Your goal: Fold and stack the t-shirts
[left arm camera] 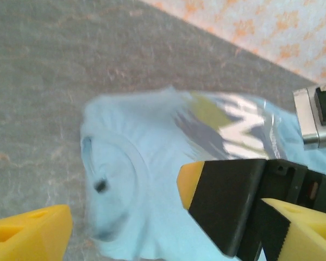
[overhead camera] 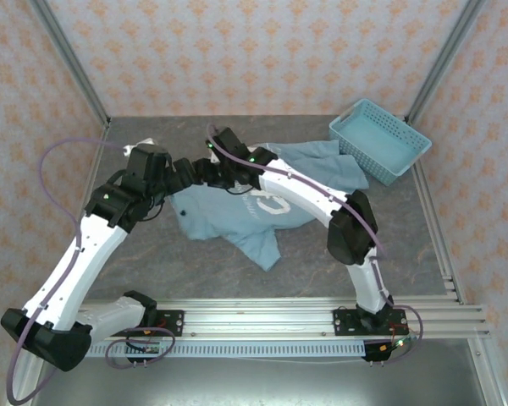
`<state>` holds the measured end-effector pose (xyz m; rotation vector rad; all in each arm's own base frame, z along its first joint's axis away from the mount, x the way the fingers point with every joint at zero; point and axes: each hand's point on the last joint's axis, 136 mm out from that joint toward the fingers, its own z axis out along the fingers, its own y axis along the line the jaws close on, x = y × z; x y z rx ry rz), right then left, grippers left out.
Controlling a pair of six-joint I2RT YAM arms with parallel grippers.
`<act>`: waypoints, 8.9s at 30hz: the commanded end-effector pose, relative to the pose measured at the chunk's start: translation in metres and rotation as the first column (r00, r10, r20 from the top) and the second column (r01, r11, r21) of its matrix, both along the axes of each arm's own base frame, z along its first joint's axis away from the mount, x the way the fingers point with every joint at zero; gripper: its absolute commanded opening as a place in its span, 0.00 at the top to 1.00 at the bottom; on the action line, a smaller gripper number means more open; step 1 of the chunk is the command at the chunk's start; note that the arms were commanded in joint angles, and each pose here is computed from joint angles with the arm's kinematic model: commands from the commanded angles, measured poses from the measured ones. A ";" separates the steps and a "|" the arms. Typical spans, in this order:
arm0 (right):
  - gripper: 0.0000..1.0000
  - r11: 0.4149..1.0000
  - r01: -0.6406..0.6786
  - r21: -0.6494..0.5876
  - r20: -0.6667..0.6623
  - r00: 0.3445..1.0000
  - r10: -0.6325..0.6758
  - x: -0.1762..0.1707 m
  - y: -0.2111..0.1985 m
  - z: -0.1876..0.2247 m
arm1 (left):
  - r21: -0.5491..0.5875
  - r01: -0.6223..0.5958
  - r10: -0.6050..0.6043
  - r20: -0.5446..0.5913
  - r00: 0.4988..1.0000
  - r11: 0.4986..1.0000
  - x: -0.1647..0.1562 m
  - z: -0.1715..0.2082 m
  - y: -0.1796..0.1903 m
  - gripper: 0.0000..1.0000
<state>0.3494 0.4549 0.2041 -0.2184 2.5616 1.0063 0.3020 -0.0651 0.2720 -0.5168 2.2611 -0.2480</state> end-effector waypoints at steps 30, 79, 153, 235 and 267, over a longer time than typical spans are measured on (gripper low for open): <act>0.27 0.637 0.618 -0.461 -0.059 0.695 -0.717 0.044 -0.418 -0.132 | 0.128 -0.035 0.103 -0.577 0.810 0.991 -0.031 -0.254 -0.091 0.93; 1.00 0.657 0.631 0.412 0.408 0.518 -0.752 0.020 -0.375 0.280 | -0.150 -0.212 0.259 0.553 0.792 0.966 0.008 0.251 0.046 1.00; 0.47 0.800 0.425 -0.424 -0.214 0.811 -0.544 0.002 -0.284 -0.120 | -0.265 -0.427 0.264 -0.484 0.834 0.865 0.183 -0.215 0.058 0.37; 0.49 0.725 0.250 -0.641 -0.337 0.757 -0.559 -0.035 -0.325 -0.205 | -0.065 -0.720 0.584 -0.538 0.608 0.690 0.206 -0.275 0.206 0.80; 0.51 0.711 0.223 -0.667 -0.384 0.714 -0.585 -0.053 -0.329 -0.228 | -0.333 -0.627 0.518 -0.362 0.775 0.704 0.320 -0.196 0.081 0.47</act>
